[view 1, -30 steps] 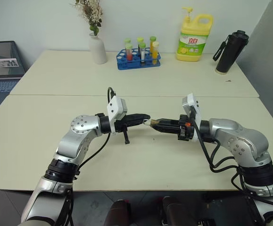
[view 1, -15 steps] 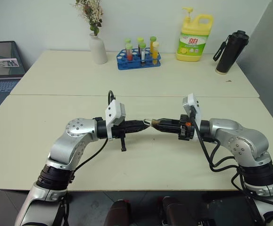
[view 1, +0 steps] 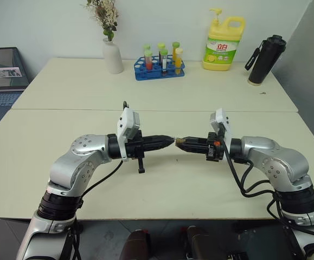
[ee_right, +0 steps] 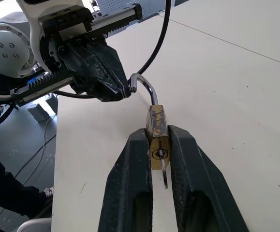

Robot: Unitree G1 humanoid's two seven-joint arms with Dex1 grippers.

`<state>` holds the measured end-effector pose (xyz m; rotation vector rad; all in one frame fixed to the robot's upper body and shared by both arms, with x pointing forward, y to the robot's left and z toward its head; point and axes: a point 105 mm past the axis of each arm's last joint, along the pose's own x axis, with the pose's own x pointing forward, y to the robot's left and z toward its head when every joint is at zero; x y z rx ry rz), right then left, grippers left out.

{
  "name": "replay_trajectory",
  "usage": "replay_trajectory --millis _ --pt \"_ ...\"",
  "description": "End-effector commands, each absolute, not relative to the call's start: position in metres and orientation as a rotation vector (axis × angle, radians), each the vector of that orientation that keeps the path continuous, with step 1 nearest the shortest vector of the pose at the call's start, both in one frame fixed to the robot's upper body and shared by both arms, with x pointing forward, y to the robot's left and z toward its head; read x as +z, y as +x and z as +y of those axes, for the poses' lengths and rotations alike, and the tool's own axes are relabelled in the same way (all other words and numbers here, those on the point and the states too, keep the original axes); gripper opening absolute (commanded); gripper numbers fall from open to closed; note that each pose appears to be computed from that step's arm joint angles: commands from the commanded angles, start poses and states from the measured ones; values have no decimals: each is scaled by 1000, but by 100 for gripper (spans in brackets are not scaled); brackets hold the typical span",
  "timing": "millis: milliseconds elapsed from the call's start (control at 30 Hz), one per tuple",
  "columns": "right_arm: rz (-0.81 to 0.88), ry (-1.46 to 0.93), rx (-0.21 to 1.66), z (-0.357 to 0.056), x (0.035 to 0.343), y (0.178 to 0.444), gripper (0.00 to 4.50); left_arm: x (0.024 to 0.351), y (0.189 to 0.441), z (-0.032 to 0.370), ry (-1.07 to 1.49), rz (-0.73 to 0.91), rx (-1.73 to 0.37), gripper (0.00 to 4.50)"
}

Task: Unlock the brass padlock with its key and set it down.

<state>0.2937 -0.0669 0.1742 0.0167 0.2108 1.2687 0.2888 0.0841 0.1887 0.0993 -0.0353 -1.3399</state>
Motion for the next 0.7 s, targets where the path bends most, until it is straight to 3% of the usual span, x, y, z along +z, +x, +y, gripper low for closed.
replay_trajectory --millis 33,700 --pt "169 -7 1301 -65 182 288 14 201 293 85 121 -99 -1308 0" --pt "182 -5 1298 -66 181 286 14 204 291 86 184 -139 -1281 0"
